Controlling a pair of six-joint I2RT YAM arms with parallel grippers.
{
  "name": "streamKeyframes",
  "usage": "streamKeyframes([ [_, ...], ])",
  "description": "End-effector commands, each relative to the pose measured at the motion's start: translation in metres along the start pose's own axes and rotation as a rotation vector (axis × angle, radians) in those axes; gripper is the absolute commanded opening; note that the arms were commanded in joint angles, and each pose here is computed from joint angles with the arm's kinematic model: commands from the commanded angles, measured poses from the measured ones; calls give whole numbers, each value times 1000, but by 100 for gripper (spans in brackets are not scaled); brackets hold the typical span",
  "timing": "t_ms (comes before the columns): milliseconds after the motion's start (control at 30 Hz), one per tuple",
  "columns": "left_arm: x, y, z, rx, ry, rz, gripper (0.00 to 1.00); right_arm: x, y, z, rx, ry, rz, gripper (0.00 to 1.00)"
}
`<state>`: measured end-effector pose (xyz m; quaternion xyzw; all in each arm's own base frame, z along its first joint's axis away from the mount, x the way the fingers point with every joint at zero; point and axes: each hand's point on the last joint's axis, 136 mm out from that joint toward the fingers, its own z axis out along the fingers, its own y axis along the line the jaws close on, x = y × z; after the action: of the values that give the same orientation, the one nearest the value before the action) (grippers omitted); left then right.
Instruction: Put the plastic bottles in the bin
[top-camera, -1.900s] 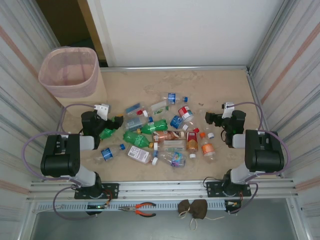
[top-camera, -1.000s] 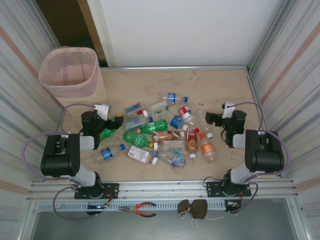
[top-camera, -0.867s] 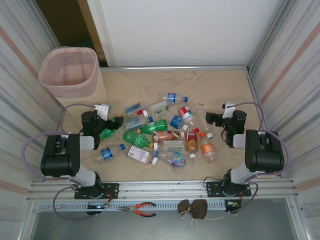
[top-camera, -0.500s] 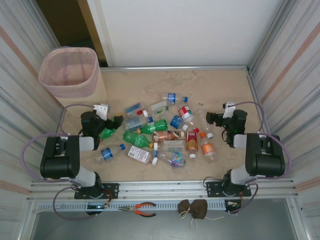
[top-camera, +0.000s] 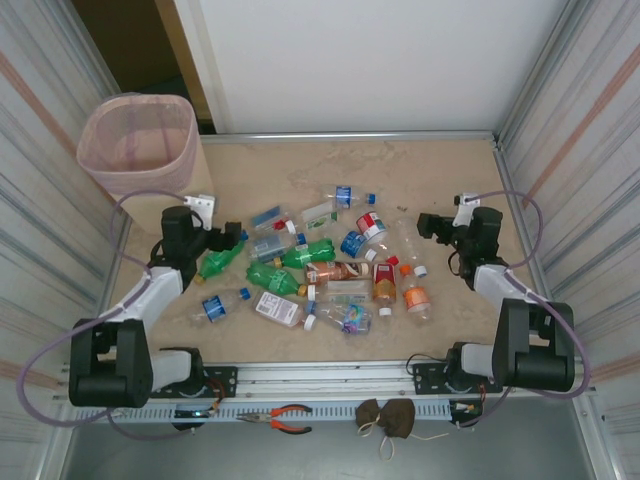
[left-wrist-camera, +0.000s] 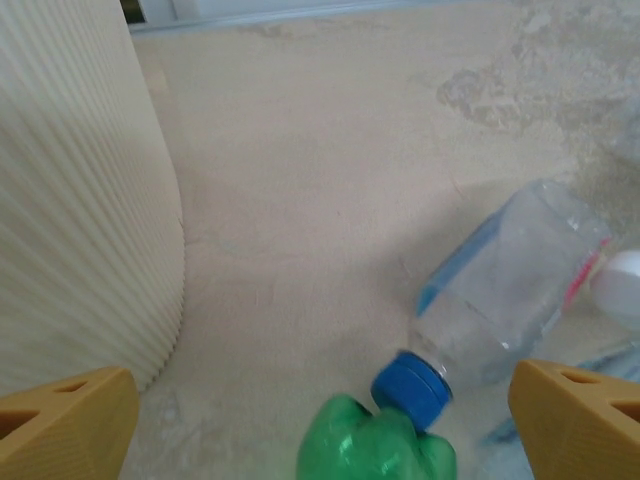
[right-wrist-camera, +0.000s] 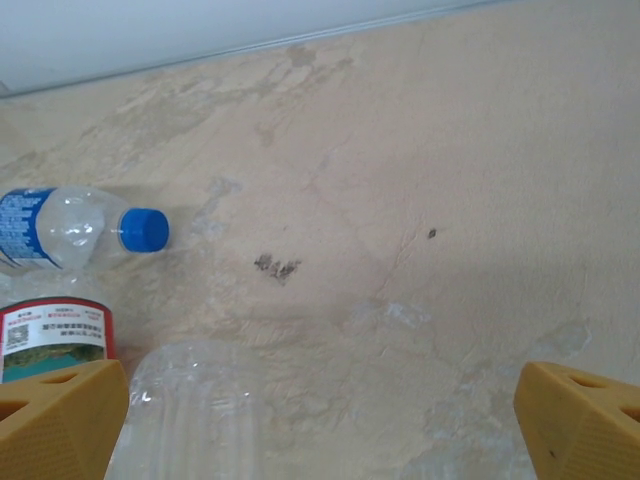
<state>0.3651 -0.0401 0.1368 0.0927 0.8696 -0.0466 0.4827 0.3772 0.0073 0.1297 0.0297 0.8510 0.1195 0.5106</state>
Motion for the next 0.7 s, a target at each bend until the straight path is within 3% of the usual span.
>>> streamKeyframes([
  [0,27,7,-20,-71,207,-33,92,-5,5,-9,4,62,89,96],
  [167,22,1,-39,-72,323,-17,87,-17,16,-19,-40,58,120,91],
  [467,47,-10,-37,87,547,250,86,-43,15,-35,-60,-32,142,91],
  [667,58,-13,-19,141,578,340,84,-45,8,-36,-55,-46,162,91],
])
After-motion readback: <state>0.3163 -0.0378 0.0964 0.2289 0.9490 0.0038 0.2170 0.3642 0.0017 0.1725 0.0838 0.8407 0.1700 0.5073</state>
